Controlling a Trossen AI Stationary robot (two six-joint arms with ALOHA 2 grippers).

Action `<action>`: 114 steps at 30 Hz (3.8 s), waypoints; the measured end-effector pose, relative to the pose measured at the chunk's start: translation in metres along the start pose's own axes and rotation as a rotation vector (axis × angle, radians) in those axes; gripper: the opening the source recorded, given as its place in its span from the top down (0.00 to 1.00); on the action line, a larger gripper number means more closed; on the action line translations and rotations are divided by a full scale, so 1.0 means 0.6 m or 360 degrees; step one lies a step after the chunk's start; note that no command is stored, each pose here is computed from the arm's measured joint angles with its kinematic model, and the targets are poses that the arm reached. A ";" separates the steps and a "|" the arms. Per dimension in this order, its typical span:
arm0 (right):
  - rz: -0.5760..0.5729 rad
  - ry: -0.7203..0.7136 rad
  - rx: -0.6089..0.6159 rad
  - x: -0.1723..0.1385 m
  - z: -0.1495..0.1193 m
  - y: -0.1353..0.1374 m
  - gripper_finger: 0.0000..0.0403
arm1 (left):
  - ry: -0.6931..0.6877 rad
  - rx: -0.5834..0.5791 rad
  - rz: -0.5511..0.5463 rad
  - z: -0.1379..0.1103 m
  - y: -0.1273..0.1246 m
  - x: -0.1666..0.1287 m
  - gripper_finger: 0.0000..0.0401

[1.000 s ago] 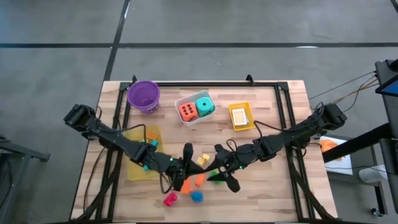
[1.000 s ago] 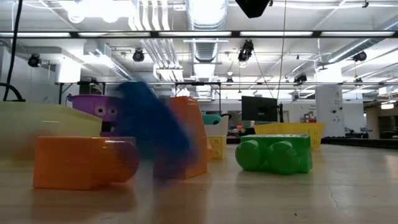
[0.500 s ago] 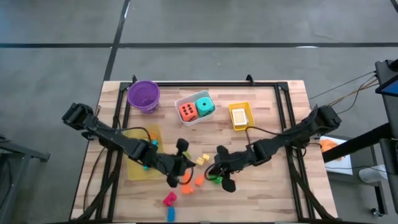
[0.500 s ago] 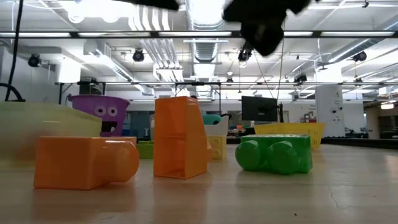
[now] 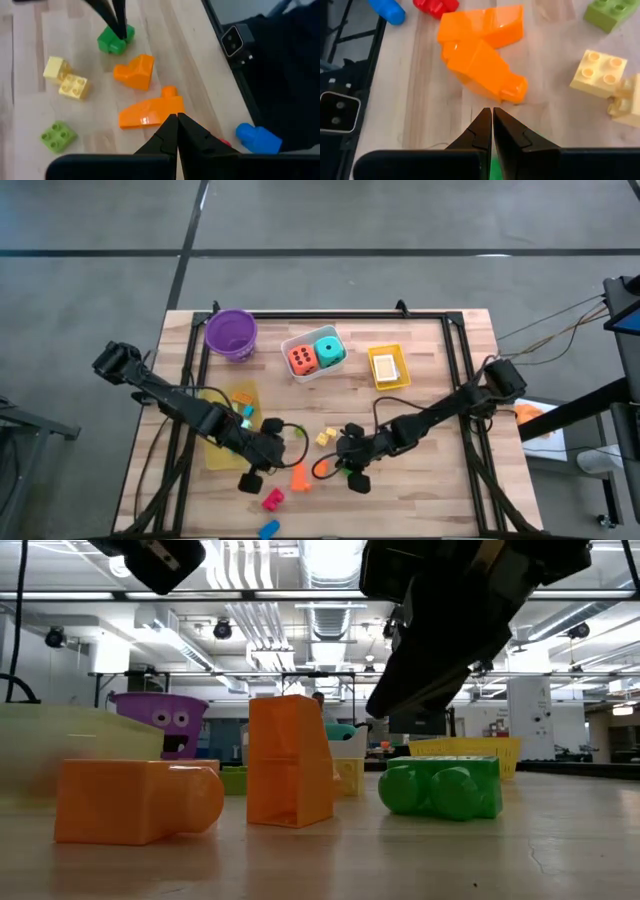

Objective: Pick & Place Toys
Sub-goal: Put the blue game piece into the light yellow bin

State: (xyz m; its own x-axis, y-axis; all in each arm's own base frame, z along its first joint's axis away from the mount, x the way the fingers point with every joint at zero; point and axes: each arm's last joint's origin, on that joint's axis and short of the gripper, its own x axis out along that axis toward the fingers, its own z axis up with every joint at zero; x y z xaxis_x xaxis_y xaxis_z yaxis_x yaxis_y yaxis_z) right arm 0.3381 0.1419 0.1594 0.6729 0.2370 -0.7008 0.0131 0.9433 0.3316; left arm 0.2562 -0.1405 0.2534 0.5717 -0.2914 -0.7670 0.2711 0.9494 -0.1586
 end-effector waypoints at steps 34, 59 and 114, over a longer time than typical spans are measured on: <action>-0.0174 -0.0086 -0.0100 -0.006 0.014 -0.019 0.96 | 0.0502 -0.0813 0.0050 0.022 -0.127 0.022 0.66; -0.0439 -0.0083 -0.0157 -0.005 -0.065 0.002 0.96 | 0.0455 -0.1650 0.0297 -0.005 -0.239 0.080 0.66; -0.0219 -0.0050 -0.0267 -0.021 -0.129 0.088 0.96 | 0.0936 -0.1587 0.0641 0.006 -0.276 0.217 0.46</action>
State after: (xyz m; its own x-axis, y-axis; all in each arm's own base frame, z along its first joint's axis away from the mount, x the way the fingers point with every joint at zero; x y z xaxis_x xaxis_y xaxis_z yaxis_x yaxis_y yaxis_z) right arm 0.2731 0.2069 0.1365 0.6960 0.0984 -0.7113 -0.0150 0.9923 0.1226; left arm 0.2883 -0.3358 0.1822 -0.0290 -0.1045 -0.9941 -0.7036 0.7085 -0.0540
